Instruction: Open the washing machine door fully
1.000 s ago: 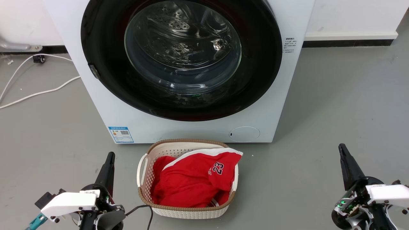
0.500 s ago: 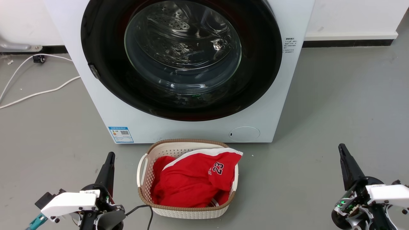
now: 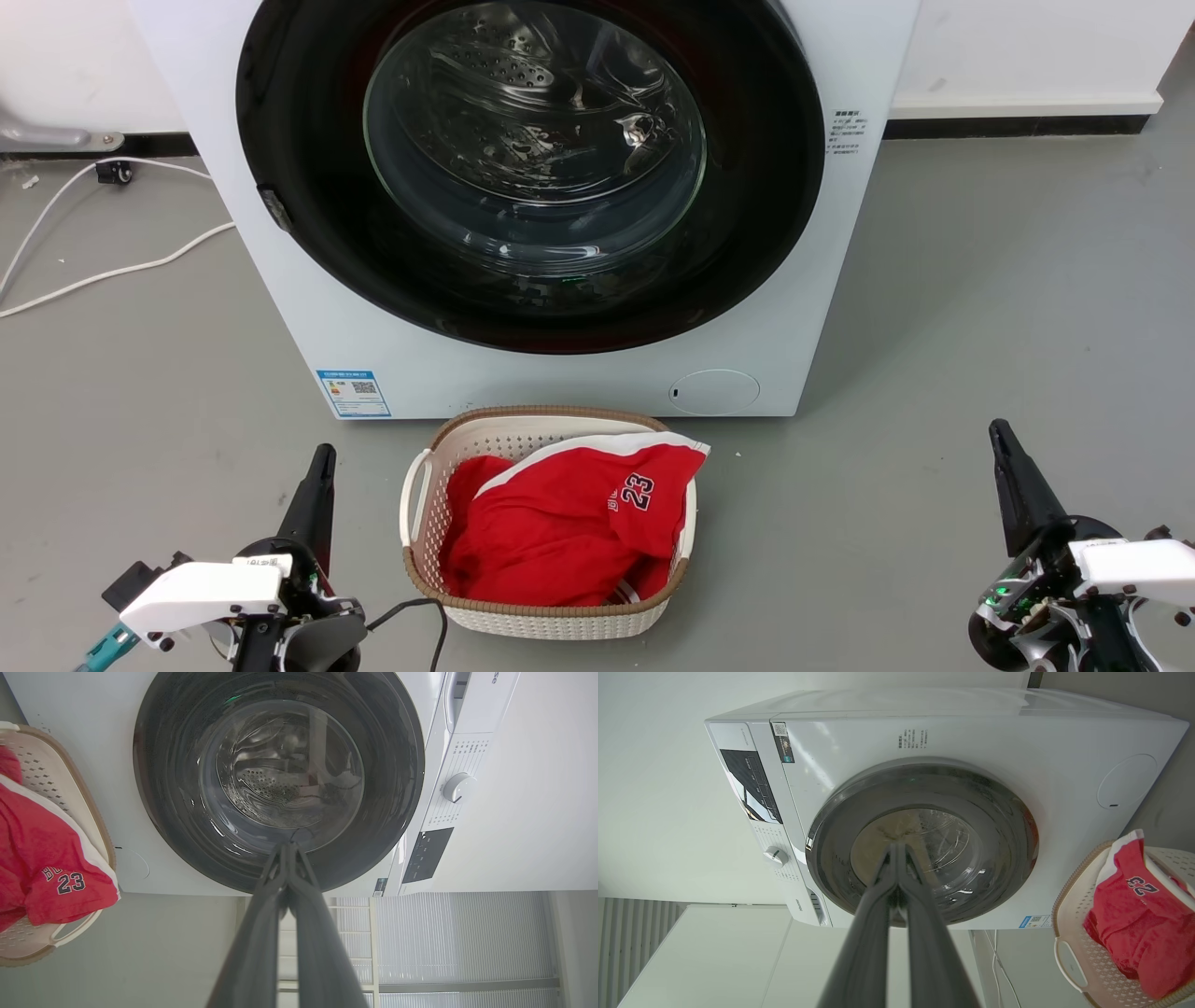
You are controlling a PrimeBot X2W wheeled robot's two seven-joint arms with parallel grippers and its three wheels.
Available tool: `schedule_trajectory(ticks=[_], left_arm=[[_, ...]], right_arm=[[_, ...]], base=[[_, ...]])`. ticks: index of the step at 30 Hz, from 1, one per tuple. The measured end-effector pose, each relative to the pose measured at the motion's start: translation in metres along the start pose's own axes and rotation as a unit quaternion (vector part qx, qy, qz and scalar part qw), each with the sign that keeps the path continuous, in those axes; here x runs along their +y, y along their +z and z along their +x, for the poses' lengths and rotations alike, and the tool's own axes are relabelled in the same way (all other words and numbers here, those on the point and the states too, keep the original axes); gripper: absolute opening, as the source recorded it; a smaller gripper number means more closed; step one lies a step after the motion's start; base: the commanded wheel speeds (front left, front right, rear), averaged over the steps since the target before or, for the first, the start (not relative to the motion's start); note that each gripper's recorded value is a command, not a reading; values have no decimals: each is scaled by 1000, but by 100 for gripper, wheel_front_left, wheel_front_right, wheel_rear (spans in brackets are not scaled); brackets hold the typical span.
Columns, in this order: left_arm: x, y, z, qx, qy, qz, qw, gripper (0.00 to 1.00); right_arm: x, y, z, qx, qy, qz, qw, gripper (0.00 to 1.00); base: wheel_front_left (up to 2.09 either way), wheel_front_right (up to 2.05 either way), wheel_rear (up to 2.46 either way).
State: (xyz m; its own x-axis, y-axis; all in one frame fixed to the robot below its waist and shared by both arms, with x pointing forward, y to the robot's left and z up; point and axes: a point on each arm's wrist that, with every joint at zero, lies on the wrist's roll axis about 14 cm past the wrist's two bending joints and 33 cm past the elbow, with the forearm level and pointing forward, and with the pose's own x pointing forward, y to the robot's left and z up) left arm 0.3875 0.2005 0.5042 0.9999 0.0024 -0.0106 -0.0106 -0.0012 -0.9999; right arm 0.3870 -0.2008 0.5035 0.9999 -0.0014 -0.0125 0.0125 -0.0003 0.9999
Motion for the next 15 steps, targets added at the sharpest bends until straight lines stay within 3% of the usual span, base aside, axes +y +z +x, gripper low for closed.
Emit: schedule_trajectory(ticks=[15], left_arm=[[0, 0, 0, 1, 0, 1, 1000, 0]], right_arm=[[0, 0, 0, 0, 0, 0, 1000, 0]], base=[[0, 0, 0]])
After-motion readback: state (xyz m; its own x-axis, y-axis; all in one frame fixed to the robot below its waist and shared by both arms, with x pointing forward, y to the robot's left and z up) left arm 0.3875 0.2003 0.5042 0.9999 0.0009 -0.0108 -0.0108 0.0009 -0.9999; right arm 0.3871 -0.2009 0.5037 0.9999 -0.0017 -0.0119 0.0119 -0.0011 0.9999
